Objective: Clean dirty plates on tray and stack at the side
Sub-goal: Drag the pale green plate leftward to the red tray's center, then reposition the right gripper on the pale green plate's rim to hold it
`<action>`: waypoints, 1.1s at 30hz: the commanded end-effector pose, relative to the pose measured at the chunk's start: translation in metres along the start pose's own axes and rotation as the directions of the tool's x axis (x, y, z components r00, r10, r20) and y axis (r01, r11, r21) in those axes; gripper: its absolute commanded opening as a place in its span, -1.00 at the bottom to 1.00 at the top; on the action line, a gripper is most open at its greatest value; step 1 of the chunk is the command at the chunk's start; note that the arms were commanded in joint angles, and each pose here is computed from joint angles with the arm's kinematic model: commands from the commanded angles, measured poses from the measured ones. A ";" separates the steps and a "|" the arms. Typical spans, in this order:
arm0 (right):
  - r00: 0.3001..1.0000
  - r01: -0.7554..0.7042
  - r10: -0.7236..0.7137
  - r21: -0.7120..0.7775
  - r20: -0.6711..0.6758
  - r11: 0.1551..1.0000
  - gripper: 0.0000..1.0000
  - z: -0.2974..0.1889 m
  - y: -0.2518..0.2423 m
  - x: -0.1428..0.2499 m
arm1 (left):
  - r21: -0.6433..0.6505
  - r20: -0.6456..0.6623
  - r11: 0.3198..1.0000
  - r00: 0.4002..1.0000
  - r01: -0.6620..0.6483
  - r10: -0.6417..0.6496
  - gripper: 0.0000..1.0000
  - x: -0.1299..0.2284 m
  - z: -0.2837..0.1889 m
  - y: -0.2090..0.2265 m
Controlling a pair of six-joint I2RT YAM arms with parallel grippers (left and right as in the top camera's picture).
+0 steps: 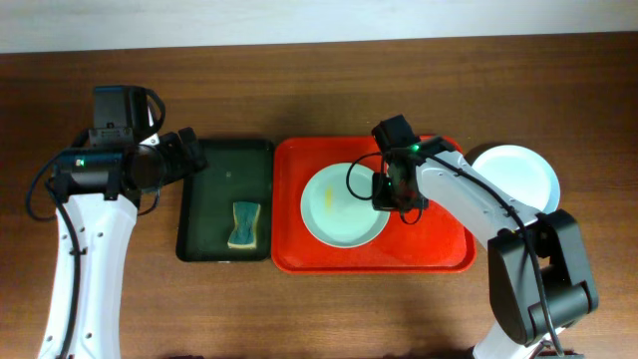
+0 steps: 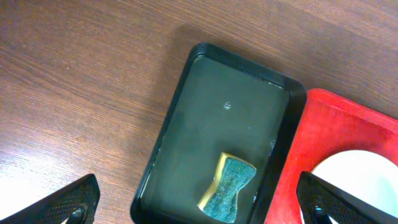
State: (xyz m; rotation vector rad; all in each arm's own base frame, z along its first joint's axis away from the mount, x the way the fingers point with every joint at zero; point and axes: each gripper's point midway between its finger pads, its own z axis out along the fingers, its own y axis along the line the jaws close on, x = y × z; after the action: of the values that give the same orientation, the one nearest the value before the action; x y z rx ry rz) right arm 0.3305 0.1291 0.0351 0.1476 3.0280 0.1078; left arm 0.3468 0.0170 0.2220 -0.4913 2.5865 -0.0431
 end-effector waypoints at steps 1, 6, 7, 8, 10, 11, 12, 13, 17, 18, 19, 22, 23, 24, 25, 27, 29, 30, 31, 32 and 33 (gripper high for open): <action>0.998 -0.056 0.057 0.035 -0.006 0.998 -0.92 0.008 -0.007 0.002 | 0.006 0.001 1.000 1.000 0.013 -0.013 0.98 0.000 -0.001 0.000; 0.998 -0.056 0.057 0.039 -0.016 0.998 -0.90 0.015 -0.010 0.007 | 0.006 0.002 1.000 1.000 0.013 -0.013 0.98 0.000 -0.001 0.000; 0.998 -0.056 0.057 0.040 -0.016 0.998 -0.81 0.015 -0.010 0.007 | 0.006 0.001 1.000 1.000 0.013 -0.013 0.98 0.000 -0.001 0.000; 0.998 -0.057 0.057 0.040 -0.016 0.998 -0.72 0.015 -0.010 0.007 | 0.006 0.001 1.000 1.000 0.013 -0.013 0.98 0.000 -0.001 0.000; 0.998 -0.057 0.057 0.039 -0.016 0.998 -0.69 0.015 -0.010 0.007 | 0.006 0.001 1.000 1.000 0.013 -0.013 0.98 0.000 -0.001 0.000; 0.998 -0.056 0.057 0.037 -0.018 0.998 -0.49 0.015 -0.009 0.007 | 0.006 0.001 1.000 1.000 0.013 -0.013 0.98 0.000 -0.001 0.000; 0.998 -0.056 0.057 0.037 -0.018 0.998 -0.28 0.015 -0.009 0.007 | 0.006 0.001 1.000 1.000 0.014 -0.014 0.98 0.000 -0.001 0.000; 0.998 -0.057 0.057 0.037 -0.017 0.998 -0.13 0.015 -0.009 0.006 | 0.006 0.001 1.000 1.000 0.013 -0.013 0.98 0.000 -0.001 0.000; 0.998 -0.062 0.063 0.010 -0.016 0.998 0.11 0.006 -0.006 -0.001 | 0.006 0.001 1.000 1.000 0.013 -0.013 0.98 0.000 -0.001 0.000; 0.997 -0.073 0.073 -0.008 -0.021 0.997 0.13 0.001 -0.005 -0.005 | 0.006 0.001 1.000 1.000 0.013 -0.013 0.98 0.000 -0.001 0.000; 0.996 -0.082 0.081 -0.022 -0.027 0.996 0.14 -0.003 -0.004 -0.007 | 0.006 0.001 1.000 1.000 0.013 -0.013 0.98 0.000 -0.001 0.000; 0.995 -0.091 0.088 -0.065 -0.044 0.994 0.18 -0.018 -0.003 -0.015 | 0.007 0.001 1.000 1.000 0.014 -0.014 0.98 0.000 -0.001 0.000; 0.996 -0.077 0.074 -0.069 -0.045 0.995 0.20 -0.023 -0.005 -0.018 | 0.007 0.002 1.000 1.000 0.014 -0.014 0.98 0.000 -0.001 0.000; 0.997 -0.063 0.060 -0.067 -0.043 0.996 0.22 -0.028 -0.008 -0.021 | 0.007 0.002 1.000 1.000 0.014 -0.014 0.99 0.000 -0.001 0.000; 0.998 -0.054 0.051 -0.068 -0.042 0.996 0.23 -0.030 -0.010 -0.023 | 0.007 0.003 1.000 1.000 0.014 -0.014 0.98 -0.001 -0.001 0.000; 0.998 -0.050 0.048 -0.067 -0.036 0.997 0.49 -0.037 -0.017 -0.029 | 0.010 -0.007 1.000 1.000 0.014 -0.013 0.98 0.001 -0.001 0.000; 0.997 -0.066 0.064 -0.064 -0.038 0.996 0.75 -0.037 -0.023 -0.030 | 0.063 -0.057 0.998 0.998 0.014 -0.011 0.99 0.012 -0.002 -0.009; 0.997 -0.075 0.072 -0.061 -0.040 0.995 0.77 -0.037 -0.026 -0.030 | 0.080 -0.081 0.997 0.997 0.014 -0.008 0.98 0.018 -0.002 -0.012; 0.996 -0.078 0.075 -0.060 -0.043 0.995 0.82 -0.037 -0.027 -0.030 | 0.077 -0.098 0.997 0.995 0.012 -0.005 0.99 0.022 -0.001 -0.012; 0.996 -0.079 0.076 -0.060 -0.043 0.995 0.86 -0.037 -0.028 -0.030 | 0.074 -0.109 0.997 0.994 0.009 -0.001 0.99 0.025 0.001 -0.012; 0.996 -0.079 0.077 -0.060 -0.043 0.995 0.96 -0.037 -0.028 -0.030 | 0.072 -0.124 0.997 0.992 0.003 0.006 0.89 0.030 0.003 -0.013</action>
State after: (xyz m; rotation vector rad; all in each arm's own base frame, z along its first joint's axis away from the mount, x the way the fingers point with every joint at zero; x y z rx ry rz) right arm 0.3492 0.0963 0.0708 0.2719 3.0604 0.1978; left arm 0.3344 0.0068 0.2152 -0.4835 2.6536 -0.1075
